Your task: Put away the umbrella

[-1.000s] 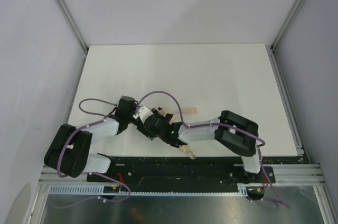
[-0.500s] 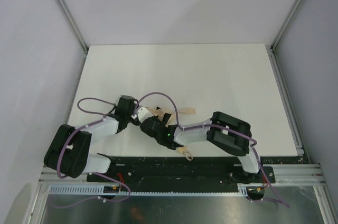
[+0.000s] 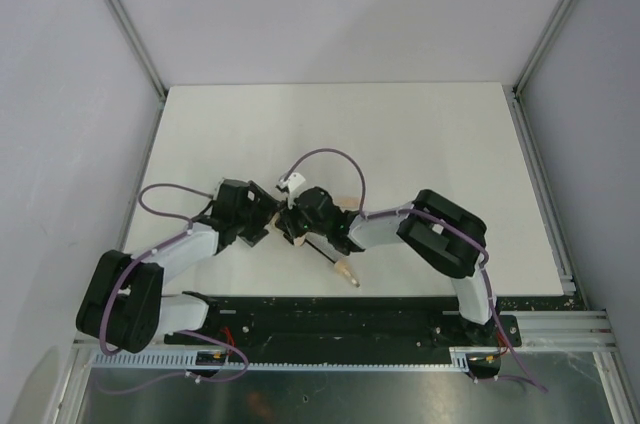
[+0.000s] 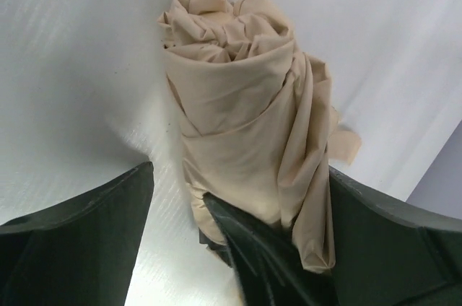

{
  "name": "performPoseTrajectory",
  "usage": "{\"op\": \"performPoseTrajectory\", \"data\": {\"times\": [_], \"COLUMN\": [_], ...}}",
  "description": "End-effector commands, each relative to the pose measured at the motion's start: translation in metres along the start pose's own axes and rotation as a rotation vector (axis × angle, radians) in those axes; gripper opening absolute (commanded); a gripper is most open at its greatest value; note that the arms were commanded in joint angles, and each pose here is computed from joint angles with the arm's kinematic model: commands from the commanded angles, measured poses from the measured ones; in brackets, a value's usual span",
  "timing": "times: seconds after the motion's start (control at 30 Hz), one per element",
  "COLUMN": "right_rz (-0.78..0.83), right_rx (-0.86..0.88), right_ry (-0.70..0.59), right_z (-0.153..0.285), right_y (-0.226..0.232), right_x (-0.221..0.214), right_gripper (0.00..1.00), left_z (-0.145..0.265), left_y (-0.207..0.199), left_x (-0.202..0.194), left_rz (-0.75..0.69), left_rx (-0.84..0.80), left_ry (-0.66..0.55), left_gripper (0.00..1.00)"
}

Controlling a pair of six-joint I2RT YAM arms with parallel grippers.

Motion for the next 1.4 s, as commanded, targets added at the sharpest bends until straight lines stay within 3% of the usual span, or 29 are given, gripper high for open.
{"op": "performPoseTrajectory", "data": {"times": [0.0,0.23,0.33,0.43,0.57,0.77,0.83,0.9,0.97,1.03,1.1,1.2,1.37], "right_rz": [-0.218,-0.399,-0.452,-0.532,-0.611,-0.647,-0.651,-0.628,-0.578,-0.515,-0.433,-0.286,0.01], "right_rx": [0.181,0.346,0.39,0.441,0.499,0.541,0.536,0.513,0.472,0.419,0.364,0.274,0.052], "right_ry": [0.384,0.414,0.428,0.439,0.441,0.427,0.415,0.4,0.375,0.338,0.291,0.219,0.108], "right_z": [0.016,0.019,0.022,0.024,0.026,0.032,0.033,0.034,0.036,0.04,0.047,0.059,0.068], "right_y": [-0.004,-0.002,-0.003,-0.004,-0.005,-0.003,-0.005,-0.008,-0.012,-0.019,-0.025,-0.031,-0.033], "right_x": [-0.116,-0.12,-0.123,-0.123,-0.117,-0.1,-0.091,-0.08,-0.064,-0.045,-0.024,0.005,0.035], "right_gripper": [0.0,0.0,0.0,0.0,0.0,0.0,0.07,0.22,0.41,0.71,0.86,0.95,0.99], "left_z": [0.002,-0.011,-0.016,-0.019,-0.02,-0.023,-0.024,-0.024,-0.025,-0.025,-0.025,-0.025,-0.024], "left_y": [0.041,0.053,0.057,0.066,0.071,0.075,0.077,0.08,0.082,0.084,0.085,0.085,0.084], "left_x": [-0.012,-0.014,-0.014,-0.013,-0.017,-0.021,-0.022,-0.024,-0.027,-0.029,-0.03,-0.031,-0.039], "left_rz": [-0.046,-0.056,-0.064,-0.072,-0.076,-0.086,-0.086,-0.082,-0.077,-0.071,-0.07,-0.062,-0.026], "left_rx": [0.142,0.191,0.208,0.225,0.221,0.226,0.231,0.239,0.245,0.25,0.254,0.252,0.254], "left_ry": [0.04,0.051,0.057,0.036,0.037,0.054,0.056,0.061,0.068,0.074,0.078,0.077,0.119], "left_gripper": [0.94,0.92,0.86,0.71,0.44,0.08,0.02,0.01,0.0,0.0,0.0,0.0,0.0]}}
Point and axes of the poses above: each gripper's point midway between its finger pads, its own z axis back along the fingers, its own y axis along the line the jaws close on, x = y × z, the point moved 2 cm from there along z, back along the fingers, and after that the axes turned 1 degree about -z, right-handed, at the moved point
